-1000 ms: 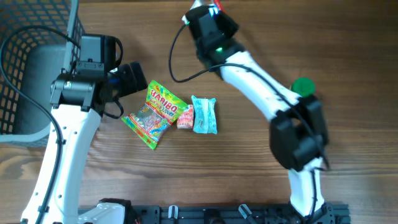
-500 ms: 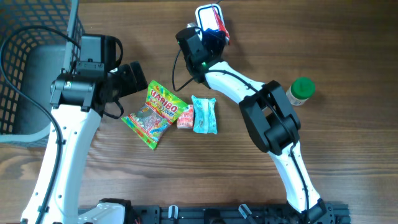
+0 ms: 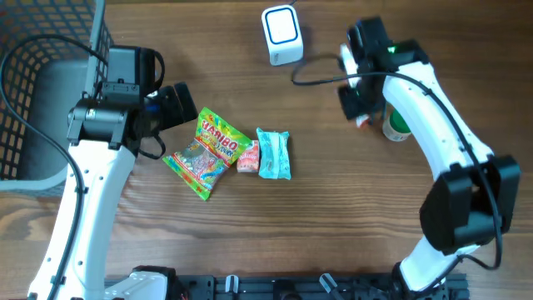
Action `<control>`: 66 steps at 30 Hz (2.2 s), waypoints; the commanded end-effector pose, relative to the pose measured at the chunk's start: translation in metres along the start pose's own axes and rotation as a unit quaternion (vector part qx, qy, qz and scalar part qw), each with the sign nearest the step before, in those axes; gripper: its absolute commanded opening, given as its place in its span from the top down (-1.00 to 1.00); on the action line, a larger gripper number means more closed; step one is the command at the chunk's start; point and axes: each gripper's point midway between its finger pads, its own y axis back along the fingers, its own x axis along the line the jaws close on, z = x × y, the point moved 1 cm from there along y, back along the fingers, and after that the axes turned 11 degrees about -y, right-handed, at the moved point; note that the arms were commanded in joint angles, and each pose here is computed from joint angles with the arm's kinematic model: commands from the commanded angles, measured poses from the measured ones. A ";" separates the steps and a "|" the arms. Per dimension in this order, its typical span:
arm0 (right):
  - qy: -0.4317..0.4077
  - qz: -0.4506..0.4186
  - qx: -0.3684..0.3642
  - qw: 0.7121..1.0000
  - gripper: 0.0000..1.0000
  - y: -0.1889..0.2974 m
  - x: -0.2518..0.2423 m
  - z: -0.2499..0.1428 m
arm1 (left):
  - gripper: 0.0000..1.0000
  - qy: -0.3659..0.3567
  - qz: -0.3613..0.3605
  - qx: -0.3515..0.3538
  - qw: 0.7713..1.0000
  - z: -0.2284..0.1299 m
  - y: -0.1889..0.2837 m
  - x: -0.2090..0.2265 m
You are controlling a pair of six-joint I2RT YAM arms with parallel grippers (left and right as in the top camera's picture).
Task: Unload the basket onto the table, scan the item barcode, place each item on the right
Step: 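Lower the red stick snack onto the table right and release it, then move the right gripper over the light-blue mint snack pack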
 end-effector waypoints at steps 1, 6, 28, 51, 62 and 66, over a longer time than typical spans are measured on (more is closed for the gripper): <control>-0.056 0.015 0.061 0.996 0.91 -0.058 -0.005 -0.044 | -1.00 -0.005 -0.003 0.002 1.000 -0.001 -0.001 -0.002; -0.056 -0.021 -0.003 0.998 -0.12 -0.044 -0.019 -0.025 | -1.00 -0.004 -0.003 0.002 1.000 -0.001 -0.001 -0.002; -0.040 0.070 -0.183 0.980 0.91 -0.052 0.009 -0.015 | -1.00 -0.004 -0.003 0.002 1.000 -0.001 -0.001 -0.002; -0.068 0.257 -0.183 0.947 -0.99 0.018 0.062 -0.029 | -1.00 -0.005 -0.003 0.002 1.000 -0.001 -0.001 -0.002; -0.104 0.263 -0.172 0.944 -1.00 0.017 0.062 -0.029 | -1.00 -0.004 -0.003 0.002 1.000 -0.001 -0.001 -0.002; -0.104 0.263 -0.172 0.944 -0.99 0.017 0.062 -0.029 | -1.00 -0.005 -0.003 0.002 1.000 -0.001 -0.001 -0.002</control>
